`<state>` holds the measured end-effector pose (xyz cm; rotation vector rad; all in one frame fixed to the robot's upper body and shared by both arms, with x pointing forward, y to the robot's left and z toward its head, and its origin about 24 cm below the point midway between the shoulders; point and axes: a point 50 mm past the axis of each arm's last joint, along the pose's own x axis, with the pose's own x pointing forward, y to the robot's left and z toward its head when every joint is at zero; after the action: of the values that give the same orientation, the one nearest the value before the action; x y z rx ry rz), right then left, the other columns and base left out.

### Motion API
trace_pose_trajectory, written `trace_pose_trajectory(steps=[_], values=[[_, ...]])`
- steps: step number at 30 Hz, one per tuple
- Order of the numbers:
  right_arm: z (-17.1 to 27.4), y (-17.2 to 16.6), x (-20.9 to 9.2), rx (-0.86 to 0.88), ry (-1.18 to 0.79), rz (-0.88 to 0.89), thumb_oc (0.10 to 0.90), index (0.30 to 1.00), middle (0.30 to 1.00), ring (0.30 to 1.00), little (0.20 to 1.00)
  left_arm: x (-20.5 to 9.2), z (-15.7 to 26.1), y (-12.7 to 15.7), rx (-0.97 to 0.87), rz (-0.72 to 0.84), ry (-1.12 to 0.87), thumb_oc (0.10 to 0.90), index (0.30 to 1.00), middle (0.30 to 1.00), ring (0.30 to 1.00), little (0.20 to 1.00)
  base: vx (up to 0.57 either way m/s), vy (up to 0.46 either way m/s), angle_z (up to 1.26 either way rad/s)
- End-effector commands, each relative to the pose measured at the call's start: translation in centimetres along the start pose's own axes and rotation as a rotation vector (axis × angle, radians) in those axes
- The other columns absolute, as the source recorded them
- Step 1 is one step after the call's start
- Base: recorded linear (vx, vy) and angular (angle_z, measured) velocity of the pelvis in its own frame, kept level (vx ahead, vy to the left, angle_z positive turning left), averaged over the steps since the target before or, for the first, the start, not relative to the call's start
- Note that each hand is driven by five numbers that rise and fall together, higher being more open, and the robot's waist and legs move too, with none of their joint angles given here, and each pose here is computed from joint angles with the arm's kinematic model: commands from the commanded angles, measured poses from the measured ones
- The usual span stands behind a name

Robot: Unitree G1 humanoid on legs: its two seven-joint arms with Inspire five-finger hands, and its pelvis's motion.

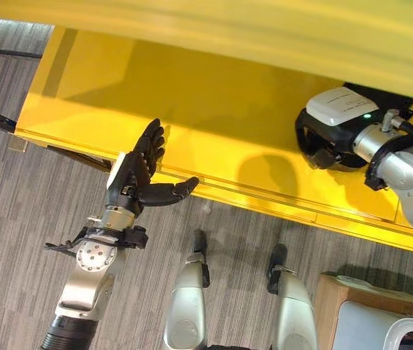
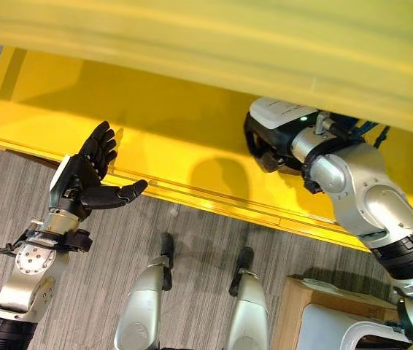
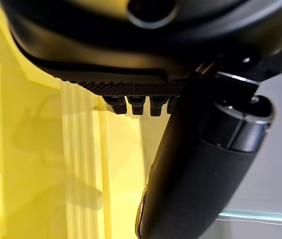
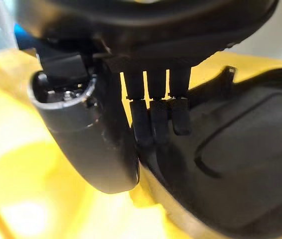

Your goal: Move parts from the plastic box to the shelf.

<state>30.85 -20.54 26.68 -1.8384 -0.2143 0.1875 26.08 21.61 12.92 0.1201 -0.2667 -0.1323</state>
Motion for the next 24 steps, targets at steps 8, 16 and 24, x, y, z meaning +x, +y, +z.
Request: trace_pose_trajectory(steps=[8, 16, 24], values=[[1.9, -5.8, -1.4, -0.202, -0.084, -0.246, 0.4, 0.3, 0.3, 0.3, 0.3, -2.1, -2.8, -0.9, -0.03, -0.085, 0.174, 0.9, 1.0, 1.0, 1.0, 1.0, 0.0, 0.0, 0.0], [3.0, -6.8, -1.4, -0.256, -0.131, -0.307, 0.4, 0.3, 0.3, 0.3, 0.3, -2.3, -2.9, -0.7, -0.02, -0.092, 0.183, 0.9, 1.0, 1.0, 1.0, 1.0, 0.0, 0.0, 0.0], [6.0, -8.3, -1.6, -0.382, -0.226, -0.415, 0.4, 0.3, 0.3, 0.3, 0.3, -2.4, -3.0, -1.1, -0.032, -0.106, 0.177, 0.9, 1.0, 1.0, 1.0, 1.0, 0.0, 0.0, 0.0]])
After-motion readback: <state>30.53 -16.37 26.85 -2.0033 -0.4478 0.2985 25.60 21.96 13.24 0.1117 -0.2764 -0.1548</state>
